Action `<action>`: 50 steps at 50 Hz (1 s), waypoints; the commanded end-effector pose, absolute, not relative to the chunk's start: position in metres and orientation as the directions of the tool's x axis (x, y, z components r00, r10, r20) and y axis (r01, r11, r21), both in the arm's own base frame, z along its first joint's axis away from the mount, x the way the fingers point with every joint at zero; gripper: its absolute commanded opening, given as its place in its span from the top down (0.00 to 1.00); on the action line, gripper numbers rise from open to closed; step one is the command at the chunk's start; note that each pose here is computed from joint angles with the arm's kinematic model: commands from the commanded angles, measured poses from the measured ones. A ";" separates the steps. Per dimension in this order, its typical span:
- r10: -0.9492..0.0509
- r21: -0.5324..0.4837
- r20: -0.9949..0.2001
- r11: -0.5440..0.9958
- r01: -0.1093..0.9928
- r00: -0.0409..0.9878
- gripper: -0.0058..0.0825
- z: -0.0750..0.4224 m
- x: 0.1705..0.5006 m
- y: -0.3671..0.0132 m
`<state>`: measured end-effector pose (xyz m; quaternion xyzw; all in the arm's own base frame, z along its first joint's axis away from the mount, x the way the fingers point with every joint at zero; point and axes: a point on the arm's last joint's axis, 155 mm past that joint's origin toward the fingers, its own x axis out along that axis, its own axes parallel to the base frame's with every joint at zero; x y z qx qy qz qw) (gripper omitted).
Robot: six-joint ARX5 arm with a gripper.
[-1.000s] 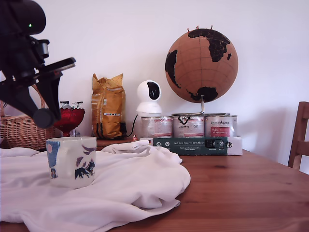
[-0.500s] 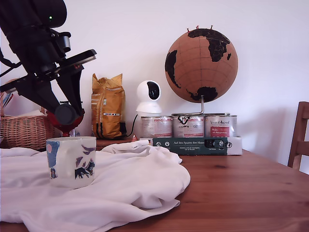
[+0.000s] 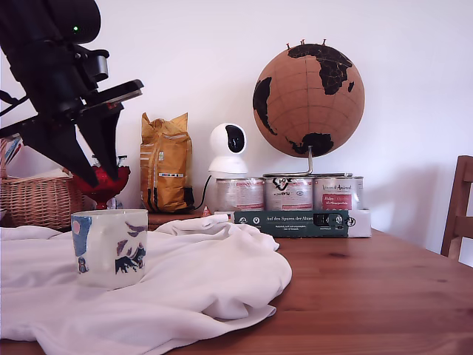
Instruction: Pick the grey coffee capsule and place it inside the blue coffee cup
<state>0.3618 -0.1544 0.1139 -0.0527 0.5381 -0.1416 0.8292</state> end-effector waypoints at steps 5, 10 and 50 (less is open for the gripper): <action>-0.215 -0.120 -0.843 0.968 0.218 0.493 0.96 0.145 0.366 -0.136; -0.197 -0.087 -0.804 0.972 0.217 0.560 0.96 0.168 0.368 -0.126; -0.205 -0.023 -0.474 0.975 0.221 0.856 0.96 0.281 0.346 -0.061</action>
